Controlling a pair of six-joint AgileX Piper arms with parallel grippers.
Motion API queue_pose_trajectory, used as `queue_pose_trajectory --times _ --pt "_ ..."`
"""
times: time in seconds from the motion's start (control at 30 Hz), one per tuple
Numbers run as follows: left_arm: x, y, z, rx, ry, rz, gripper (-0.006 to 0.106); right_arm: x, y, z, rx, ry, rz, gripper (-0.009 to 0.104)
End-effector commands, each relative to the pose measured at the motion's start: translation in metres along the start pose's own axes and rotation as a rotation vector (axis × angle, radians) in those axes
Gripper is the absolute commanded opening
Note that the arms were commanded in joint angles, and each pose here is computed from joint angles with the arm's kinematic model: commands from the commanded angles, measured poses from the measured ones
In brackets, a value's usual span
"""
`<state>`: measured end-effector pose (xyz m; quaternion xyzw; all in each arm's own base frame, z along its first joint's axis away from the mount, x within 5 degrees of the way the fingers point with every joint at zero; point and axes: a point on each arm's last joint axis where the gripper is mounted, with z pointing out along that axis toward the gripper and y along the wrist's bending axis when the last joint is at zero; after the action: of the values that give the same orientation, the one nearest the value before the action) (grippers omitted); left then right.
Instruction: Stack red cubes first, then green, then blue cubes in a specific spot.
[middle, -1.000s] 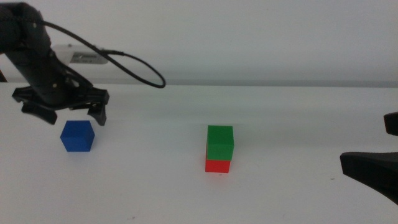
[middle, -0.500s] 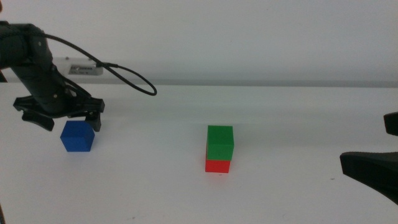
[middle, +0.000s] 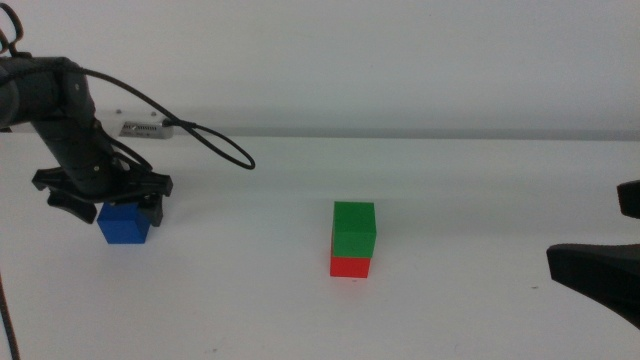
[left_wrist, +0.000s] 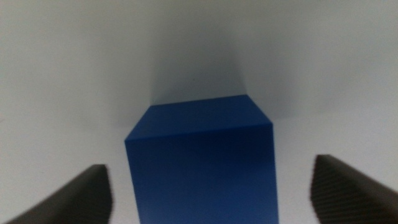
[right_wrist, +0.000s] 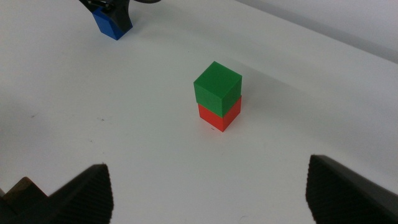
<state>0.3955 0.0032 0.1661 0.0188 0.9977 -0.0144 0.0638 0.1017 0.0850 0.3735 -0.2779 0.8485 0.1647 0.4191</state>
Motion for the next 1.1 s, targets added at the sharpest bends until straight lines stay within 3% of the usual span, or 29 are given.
queue_pose_trajectory --times 0.0,0.1,0.27,0.4,0.53,0.77,0.93,1.07 --pt "-0.001 0.001 0.003 0.008 0.01 -0.005 0.074 0.0 -0.001 -0.001 0.009 -0.013 -0.001 0.083" --pt "-0.001 0.001 0.009 0.009 0.022 -0.006 0.05 0.0 -0.001 -0.001 0.009 -0.013 -0.001 0.083" --pt "0.004 0.0 -0.006 0.018 0.069 -0.017 0.0 0.0 -0.001 -0.001 0.009 -0.013 -0.001 0.083" --pt "0.016 -0.02 -0.08 0.027 -0.07 -0.1 -0.002 0.0 -0.001 -0.001 0.009 -0.013 -0.001 0.083" --pt "0.042 -0.075 -0.142 0.05 -0.176 -0.243 -0.002 0.0 -0.001 -0.001 0.009 -0.013 -0.001 0.083" --pt "0.058 -0.2 -0.174 0.022 -0.174 0.019 -0.002 0.0 -0.001 -0.001 0.009 -0.013 -0.001 0.083" --pt "0.072 -0.269 -0.16 0.025 -0.184 0.103 -0.002 0.0 -0.001 -0.001 0.009 -0.012 -0.001 0.083" --pt "0.081 -0.292 -0.149 -0.012 -0.198 0.104 -0.002 0.0 -0.001 -0.001 0.009 -0.012 -0.001 0.083"
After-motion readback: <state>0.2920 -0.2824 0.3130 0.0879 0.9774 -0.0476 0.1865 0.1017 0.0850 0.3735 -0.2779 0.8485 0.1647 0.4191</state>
